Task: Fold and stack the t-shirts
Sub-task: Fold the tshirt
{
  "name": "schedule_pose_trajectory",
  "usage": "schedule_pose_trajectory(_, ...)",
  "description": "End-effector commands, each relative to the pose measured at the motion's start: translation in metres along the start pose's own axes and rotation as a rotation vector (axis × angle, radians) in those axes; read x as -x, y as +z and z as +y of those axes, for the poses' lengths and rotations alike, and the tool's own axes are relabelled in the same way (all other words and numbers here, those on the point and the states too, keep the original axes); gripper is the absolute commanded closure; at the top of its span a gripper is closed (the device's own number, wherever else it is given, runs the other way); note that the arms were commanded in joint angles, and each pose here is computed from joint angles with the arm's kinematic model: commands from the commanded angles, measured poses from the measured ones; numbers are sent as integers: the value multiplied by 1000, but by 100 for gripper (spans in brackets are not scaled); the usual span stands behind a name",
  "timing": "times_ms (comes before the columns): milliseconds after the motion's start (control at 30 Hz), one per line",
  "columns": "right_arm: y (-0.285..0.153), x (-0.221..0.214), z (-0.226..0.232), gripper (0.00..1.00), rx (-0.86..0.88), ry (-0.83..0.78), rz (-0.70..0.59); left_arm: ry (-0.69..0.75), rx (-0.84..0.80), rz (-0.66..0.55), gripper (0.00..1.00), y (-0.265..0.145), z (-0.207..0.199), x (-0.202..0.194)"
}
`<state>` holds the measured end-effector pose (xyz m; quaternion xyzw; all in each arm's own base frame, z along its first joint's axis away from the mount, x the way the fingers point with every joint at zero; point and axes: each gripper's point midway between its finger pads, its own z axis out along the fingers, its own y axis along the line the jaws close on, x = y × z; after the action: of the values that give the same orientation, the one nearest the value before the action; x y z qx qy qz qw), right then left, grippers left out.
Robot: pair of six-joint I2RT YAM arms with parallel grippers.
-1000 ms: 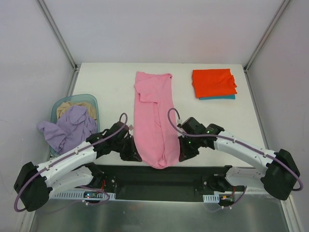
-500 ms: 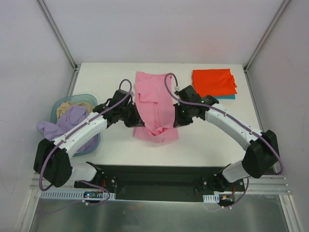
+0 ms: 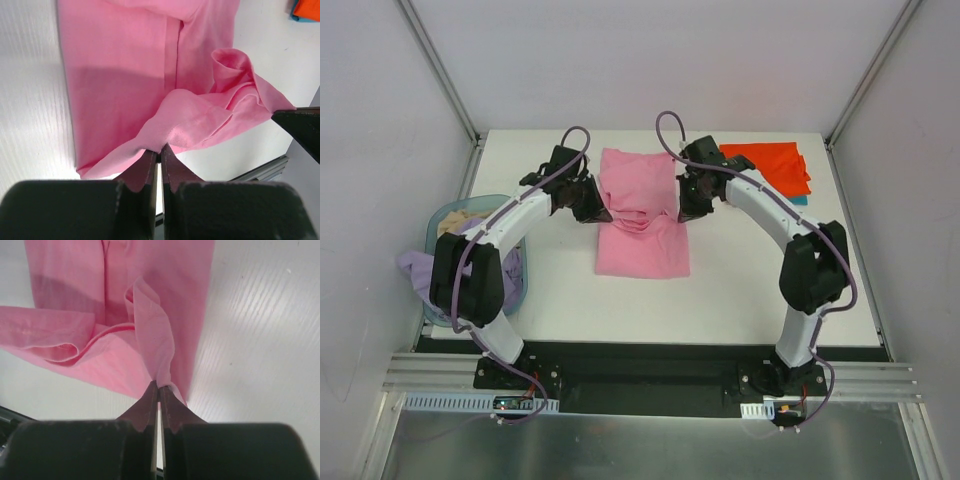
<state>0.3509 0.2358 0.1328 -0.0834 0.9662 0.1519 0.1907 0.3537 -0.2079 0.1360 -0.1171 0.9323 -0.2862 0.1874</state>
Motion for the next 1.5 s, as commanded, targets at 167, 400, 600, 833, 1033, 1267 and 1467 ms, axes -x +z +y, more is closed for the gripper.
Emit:
schedule_pose_trajectory(167, 16, 52, -3, 99, 23, -55, -83, 9, -24, -12, 100, 16, 6, 43)
schedule_pose_trajectory(400, 46, 64, -12, 99, 47, -66, -66, -46, -23, 50, 100, 39, 26, 49)
schedule_pose_trajectory(600, 69, 67, -25, 87, 28, -22, -15, -91, -32, 80, 55, 49, 28, 50)
schedule_pose_trajectory(833, 54, 69, -12, 1, 94, -27, -8, -62, -56, 33, 11, 26, 16, 54)
schedule_pose_trajectory(1033, 17, 55, -16, 3, 66, -19, -51, -68, -49, -2, 1, -5, 17, 33)
schedule_pose_trajectory(1267, -62, 37, -23, 3, 36, 6, -394, -82, -56, -36, 1, -47, 28, -14)
schedule_pose_trajectory(1467, -63, 1, -47, 3, 19, 145, -421, -139, -18, -8, 1, -50, 54, -55)
